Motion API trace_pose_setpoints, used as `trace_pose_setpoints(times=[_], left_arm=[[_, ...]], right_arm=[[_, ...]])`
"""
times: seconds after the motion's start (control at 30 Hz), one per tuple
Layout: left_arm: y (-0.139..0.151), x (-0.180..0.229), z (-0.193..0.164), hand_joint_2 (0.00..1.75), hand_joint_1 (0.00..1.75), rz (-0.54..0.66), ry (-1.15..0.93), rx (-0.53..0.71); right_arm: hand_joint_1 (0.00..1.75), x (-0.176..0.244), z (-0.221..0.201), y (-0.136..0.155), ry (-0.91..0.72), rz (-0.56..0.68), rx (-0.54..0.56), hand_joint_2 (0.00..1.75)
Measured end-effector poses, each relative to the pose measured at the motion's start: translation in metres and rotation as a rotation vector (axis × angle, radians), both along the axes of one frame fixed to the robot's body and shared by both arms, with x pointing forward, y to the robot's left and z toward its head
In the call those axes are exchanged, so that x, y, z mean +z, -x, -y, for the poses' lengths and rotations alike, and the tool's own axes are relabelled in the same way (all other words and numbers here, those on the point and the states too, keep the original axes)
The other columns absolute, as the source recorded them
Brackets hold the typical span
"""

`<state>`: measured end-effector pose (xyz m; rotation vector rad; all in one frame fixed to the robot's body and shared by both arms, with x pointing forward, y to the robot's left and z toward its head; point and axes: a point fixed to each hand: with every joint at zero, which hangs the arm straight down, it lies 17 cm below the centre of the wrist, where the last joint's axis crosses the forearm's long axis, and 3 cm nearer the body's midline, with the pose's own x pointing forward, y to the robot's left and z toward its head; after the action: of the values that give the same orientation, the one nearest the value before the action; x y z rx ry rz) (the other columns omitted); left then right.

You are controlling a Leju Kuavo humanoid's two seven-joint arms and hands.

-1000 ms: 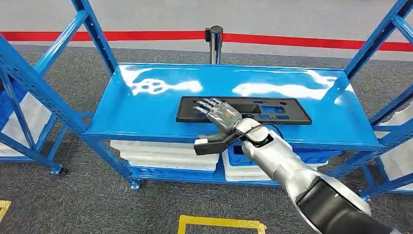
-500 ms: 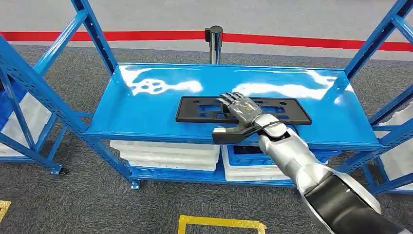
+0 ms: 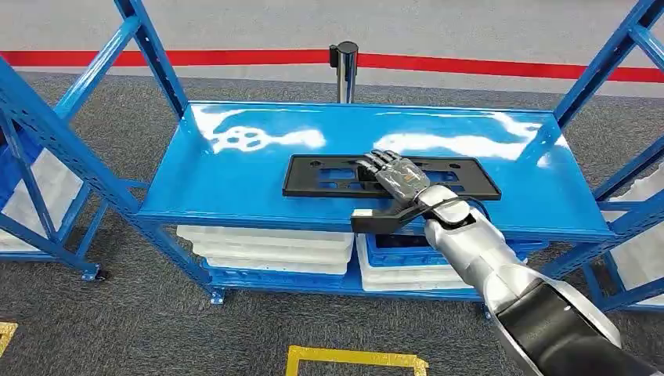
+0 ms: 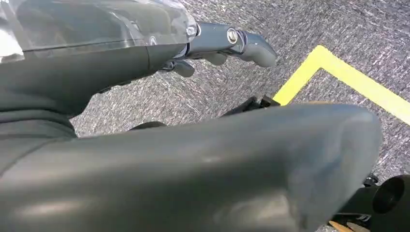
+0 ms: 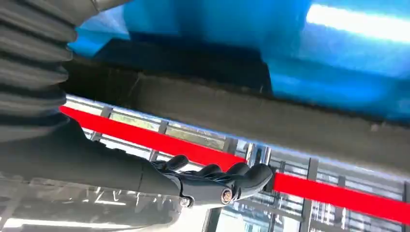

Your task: Take the parts from the cabinet and place them on the table.

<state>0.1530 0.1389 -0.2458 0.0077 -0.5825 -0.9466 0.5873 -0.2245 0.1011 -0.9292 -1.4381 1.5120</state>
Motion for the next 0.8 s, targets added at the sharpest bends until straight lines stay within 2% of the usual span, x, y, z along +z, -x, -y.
trace_pose_setpoints(times=[0.2,0.23,0.27,0.5,0.8], left_arm=[[0.000,0.000,0.000,0.00,0.00,0.002,-0.002,0.000],[0.000,0.000,0.000,0.00,0.00,0.001,-0.002,0.000],[0.000,0.000,0.000,0.00,0.00,0.001,-0.002,0.000],[0.000,0.000,0.000,0.00,0.00,0.001,-0.002,0.000],[-0.001,0.000,0.000,0.00,0.00,0.003,-0.002,0.005]], right_arm=[[0.00,0.006,0.013,-0.004,-0.024,0.027,-0.050,1.75],[0.12,0.007,0.017,-0.005,-0.025,0.034,-0.063,1.75],[1.75,0.007,0.020,-0.005,-0.030,0.038,-0.075,1.75],[1.75,0.007,0.039,-0.004,-0.047,0.065,-0.128,1.75],[1.75,0.000,0.042,0.001,-0.048,0.071,-0.122,1.75]])
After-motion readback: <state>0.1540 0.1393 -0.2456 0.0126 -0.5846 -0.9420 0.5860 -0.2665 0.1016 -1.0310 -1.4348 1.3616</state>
